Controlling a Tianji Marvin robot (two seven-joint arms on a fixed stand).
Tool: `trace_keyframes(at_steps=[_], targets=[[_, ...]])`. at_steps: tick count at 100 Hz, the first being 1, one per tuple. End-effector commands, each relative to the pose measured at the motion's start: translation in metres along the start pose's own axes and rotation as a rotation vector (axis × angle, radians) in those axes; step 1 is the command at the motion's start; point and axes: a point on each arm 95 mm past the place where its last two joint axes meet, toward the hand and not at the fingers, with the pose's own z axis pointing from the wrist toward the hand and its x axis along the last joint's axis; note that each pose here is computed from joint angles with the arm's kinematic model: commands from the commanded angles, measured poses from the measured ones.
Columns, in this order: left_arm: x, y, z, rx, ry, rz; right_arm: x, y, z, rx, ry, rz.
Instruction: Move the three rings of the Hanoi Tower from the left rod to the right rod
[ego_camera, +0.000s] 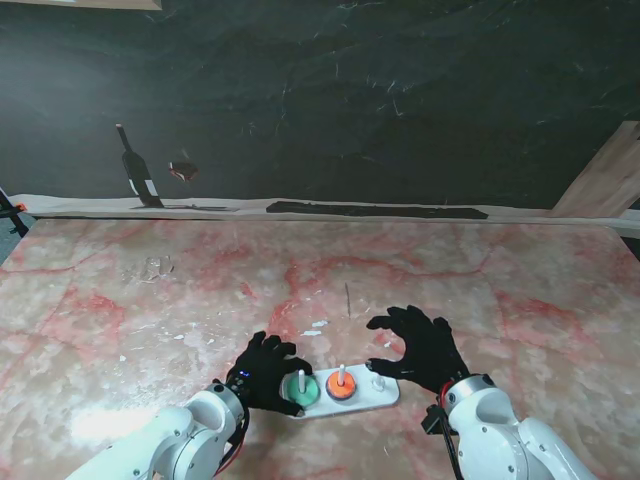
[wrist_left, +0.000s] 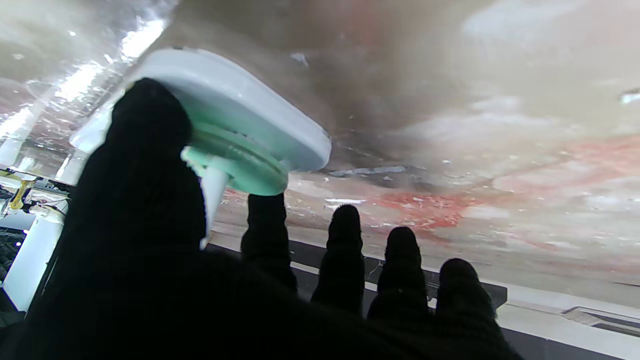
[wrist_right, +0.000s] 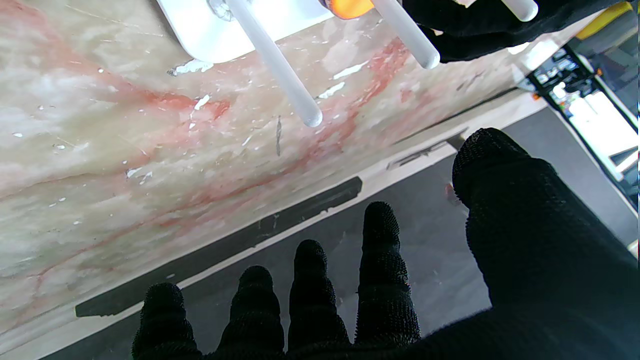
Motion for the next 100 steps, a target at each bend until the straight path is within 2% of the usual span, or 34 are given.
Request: trace_keyframes(at_steps=[1, 58, 100], targets=[[-0.004, -0.001, 0.001, 0.002, -0.01, -0.006, 0.002, -0.002, -0.001, 0.004, 0.003, 0.006], [-0.016, -0.008, -0.001, 0.02, -0.045, -0.006, 0.003, -0.003, 0.002, 0.011, 0.018, 0.024], [-0.013, -0.004, 0.0, -0.008, -0.026, 0.008, 0.001, -0.003, 0.003, 0.012, 0.022, 0.038]])
